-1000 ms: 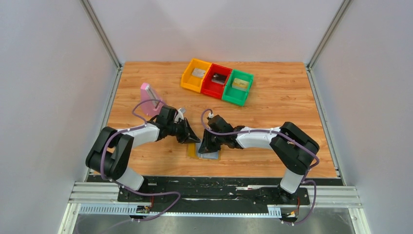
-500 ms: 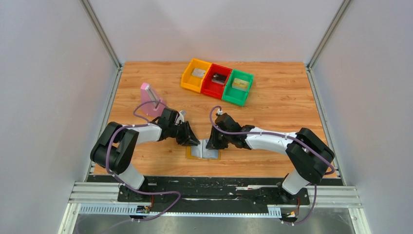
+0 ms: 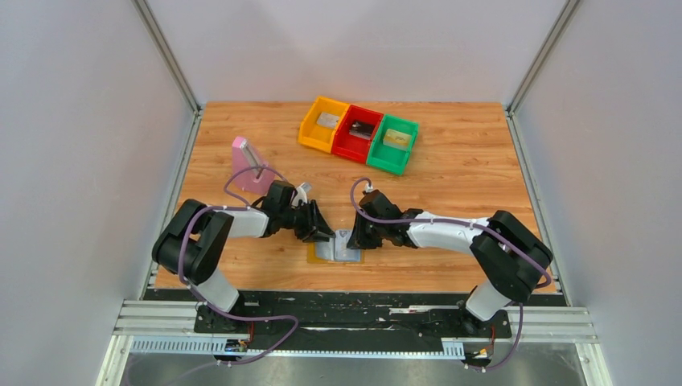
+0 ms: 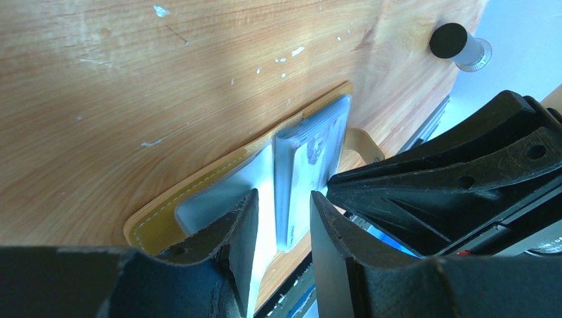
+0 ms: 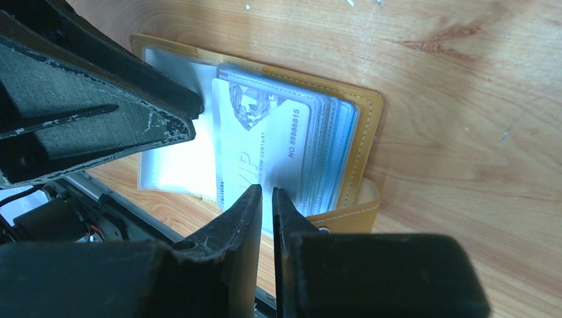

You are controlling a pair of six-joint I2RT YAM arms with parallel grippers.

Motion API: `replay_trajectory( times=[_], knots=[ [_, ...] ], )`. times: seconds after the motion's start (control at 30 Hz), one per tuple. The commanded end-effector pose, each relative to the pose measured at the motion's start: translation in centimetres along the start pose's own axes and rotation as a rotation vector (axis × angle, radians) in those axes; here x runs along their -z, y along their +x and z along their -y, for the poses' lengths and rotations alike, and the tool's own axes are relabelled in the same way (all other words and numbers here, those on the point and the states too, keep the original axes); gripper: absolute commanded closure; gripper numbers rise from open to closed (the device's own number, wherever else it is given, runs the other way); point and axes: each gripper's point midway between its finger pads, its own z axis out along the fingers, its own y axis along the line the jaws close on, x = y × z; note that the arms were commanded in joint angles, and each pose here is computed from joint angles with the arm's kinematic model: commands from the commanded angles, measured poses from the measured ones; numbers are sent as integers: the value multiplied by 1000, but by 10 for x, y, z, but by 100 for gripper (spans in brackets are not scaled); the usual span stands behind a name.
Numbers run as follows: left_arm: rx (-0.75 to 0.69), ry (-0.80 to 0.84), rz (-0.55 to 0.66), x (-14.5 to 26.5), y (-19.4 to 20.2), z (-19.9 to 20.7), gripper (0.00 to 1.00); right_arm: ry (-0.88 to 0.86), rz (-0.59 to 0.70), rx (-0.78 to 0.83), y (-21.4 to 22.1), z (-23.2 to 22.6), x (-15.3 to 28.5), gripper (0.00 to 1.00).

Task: Take the credit cards out of the card holder
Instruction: Open the card holder at the center of the board.

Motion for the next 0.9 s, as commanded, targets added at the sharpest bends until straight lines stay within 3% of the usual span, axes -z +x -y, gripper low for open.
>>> replay_trajectory(
  times=[0.0,0.87],
  knots=[
    [-47,33,4,-5,1,2,57,36,8,-17,4,13,-4,87],
    [-35,72,-22,-15,9,-2,70,47,13,-32,5,17,-4,88]
  ],
)
